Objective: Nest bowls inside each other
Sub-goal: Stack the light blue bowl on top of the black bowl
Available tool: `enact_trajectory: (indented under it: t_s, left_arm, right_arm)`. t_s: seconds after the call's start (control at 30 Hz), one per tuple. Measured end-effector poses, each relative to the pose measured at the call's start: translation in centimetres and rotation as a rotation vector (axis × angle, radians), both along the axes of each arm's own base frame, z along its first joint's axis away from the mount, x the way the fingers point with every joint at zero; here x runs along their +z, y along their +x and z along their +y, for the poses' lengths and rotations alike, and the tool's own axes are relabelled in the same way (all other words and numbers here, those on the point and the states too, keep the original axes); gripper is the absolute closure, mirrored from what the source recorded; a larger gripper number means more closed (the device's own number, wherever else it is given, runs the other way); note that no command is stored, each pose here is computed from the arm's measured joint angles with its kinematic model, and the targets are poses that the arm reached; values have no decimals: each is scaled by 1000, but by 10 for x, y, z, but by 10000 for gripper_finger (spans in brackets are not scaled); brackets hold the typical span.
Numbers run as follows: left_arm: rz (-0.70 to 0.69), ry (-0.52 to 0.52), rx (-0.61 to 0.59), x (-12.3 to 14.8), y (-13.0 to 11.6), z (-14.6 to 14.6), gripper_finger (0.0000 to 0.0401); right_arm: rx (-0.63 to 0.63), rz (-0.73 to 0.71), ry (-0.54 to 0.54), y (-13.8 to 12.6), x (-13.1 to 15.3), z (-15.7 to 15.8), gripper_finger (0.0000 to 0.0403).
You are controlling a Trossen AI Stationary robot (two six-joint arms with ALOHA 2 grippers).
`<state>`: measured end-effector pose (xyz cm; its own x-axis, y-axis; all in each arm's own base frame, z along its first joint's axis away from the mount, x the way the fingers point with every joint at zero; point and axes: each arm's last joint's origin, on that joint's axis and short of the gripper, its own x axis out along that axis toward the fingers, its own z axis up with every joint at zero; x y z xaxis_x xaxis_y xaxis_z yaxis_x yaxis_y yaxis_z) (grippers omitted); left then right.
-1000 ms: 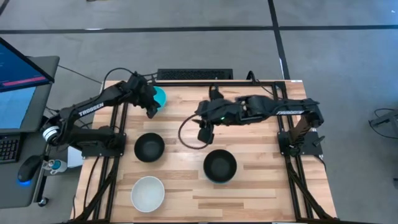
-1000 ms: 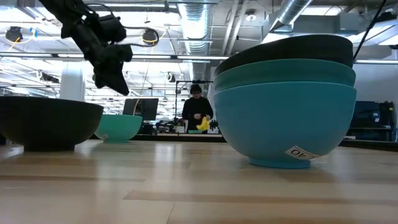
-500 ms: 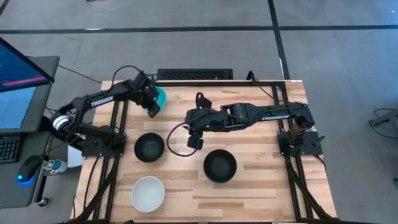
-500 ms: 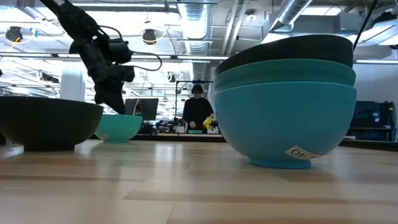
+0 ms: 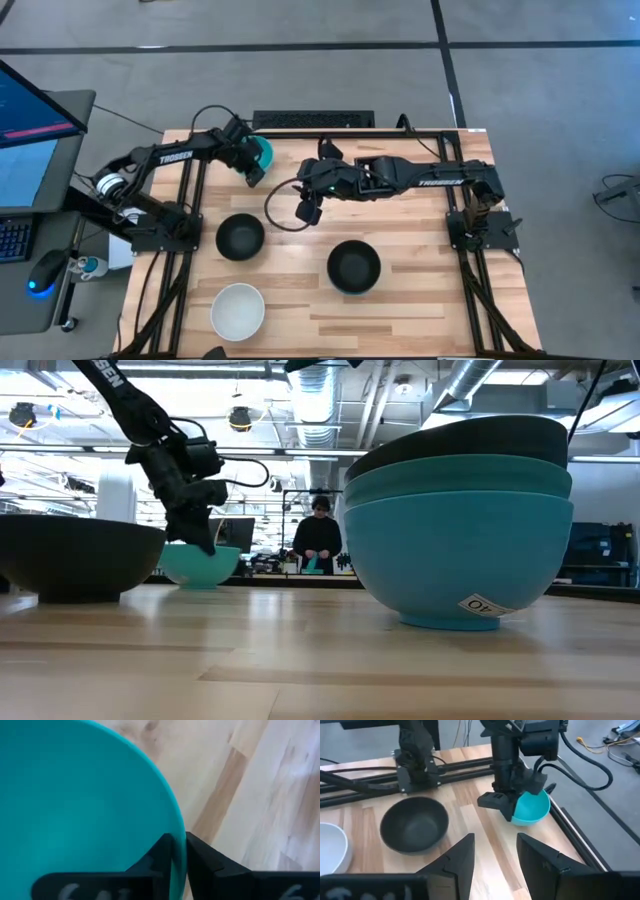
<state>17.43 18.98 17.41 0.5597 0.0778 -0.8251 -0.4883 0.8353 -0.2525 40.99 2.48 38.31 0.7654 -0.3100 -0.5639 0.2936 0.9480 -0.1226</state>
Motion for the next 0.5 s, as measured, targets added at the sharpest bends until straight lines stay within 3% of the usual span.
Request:
enact_trajectory:
  t_s: [0.33, 0.5]
  left_arm:
    - [19, 18, 23, 3, 2, -4, 396]
    - [-39, -6, -24, 24, 3, -19, 400]
  right_arm:
    - [12, 116, -9, -7, -8, 4, 233]
    - [46, 191, 17, -12, -13, 5, 233]
